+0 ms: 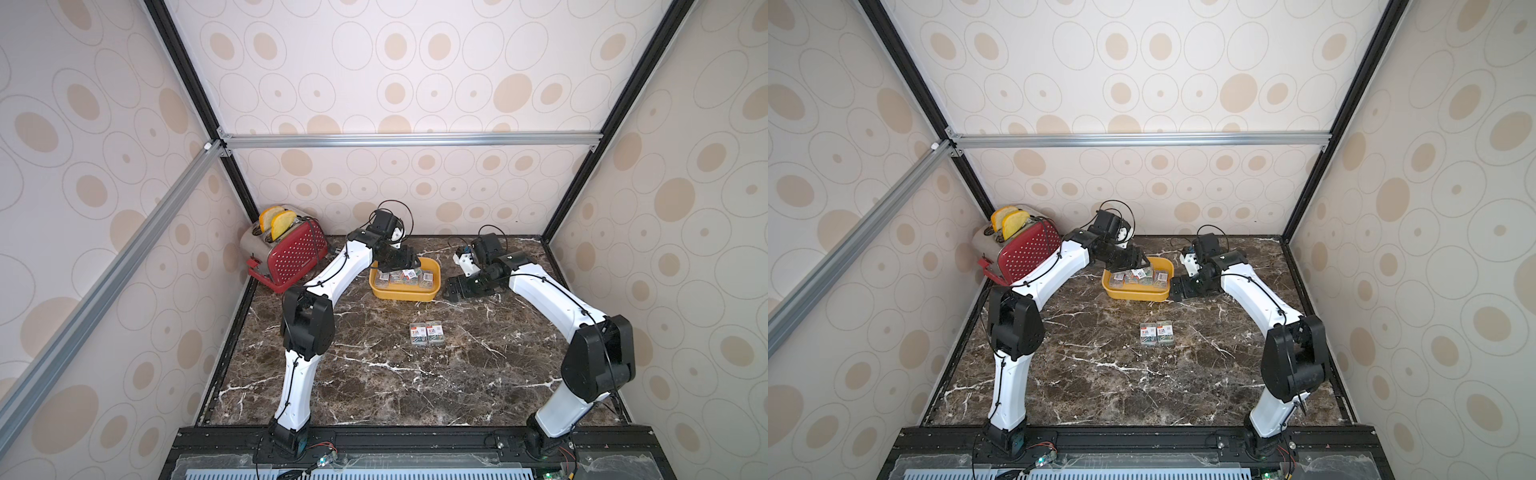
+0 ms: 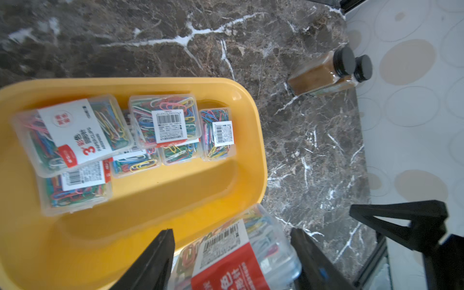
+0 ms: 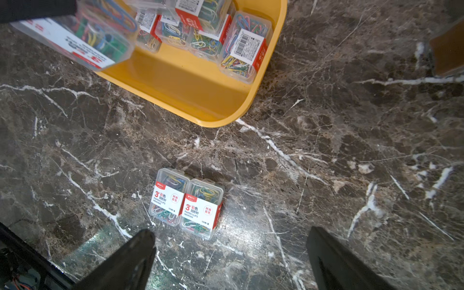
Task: Take the paper clips out of the storage box
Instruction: Pick up the boxed paper clips from the storage box.
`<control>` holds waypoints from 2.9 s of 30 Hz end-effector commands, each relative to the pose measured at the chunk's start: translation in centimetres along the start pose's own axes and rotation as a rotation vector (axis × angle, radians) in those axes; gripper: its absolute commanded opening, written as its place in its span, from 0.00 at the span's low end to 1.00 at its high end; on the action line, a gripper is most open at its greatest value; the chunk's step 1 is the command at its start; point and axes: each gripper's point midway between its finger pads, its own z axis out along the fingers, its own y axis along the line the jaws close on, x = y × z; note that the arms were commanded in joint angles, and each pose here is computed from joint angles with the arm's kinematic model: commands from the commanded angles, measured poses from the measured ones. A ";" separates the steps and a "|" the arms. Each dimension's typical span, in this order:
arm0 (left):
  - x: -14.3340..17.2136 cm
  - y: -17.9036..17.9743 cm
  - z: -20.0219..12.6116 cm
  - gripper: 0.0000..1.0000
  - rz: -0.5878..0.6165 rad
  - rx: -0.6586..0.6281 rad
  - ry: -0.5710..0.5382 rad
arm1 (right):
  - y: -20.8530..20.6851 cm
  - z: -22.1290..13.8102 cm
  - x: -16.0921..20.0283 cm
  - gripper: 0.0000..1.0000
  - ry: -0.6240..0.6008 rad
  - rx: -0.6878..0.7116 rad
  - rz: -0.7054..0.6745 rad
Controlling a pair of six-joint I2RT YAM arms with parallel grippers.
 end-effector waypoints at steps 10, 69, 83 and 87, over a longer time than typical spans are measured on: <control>2.9 -4.1 -3.0 0.27 -0.031 0.203 0.076 | 4.9 -1.6 -2.9 0.94 -0.239 -0.284 -0.132; 1.8 -6.0 -15.3 0.77 -0.045 0.565 -0.353 | 12.4 -9.1 -5.9 0.08 -0.560 -0.692 0.060; 1.3 -8.8 -17.7 0.72 -0.002 0.727 -0.474 | 14.3 -10.5 -6.6 0.08 -0.527 -0.879 0.116; 1.5 -9.4 -17.4 0.67 0.004 0.749 -0.469 | 14.6 -10.9 -7.0 0.08 -0.534 -0.914 0.122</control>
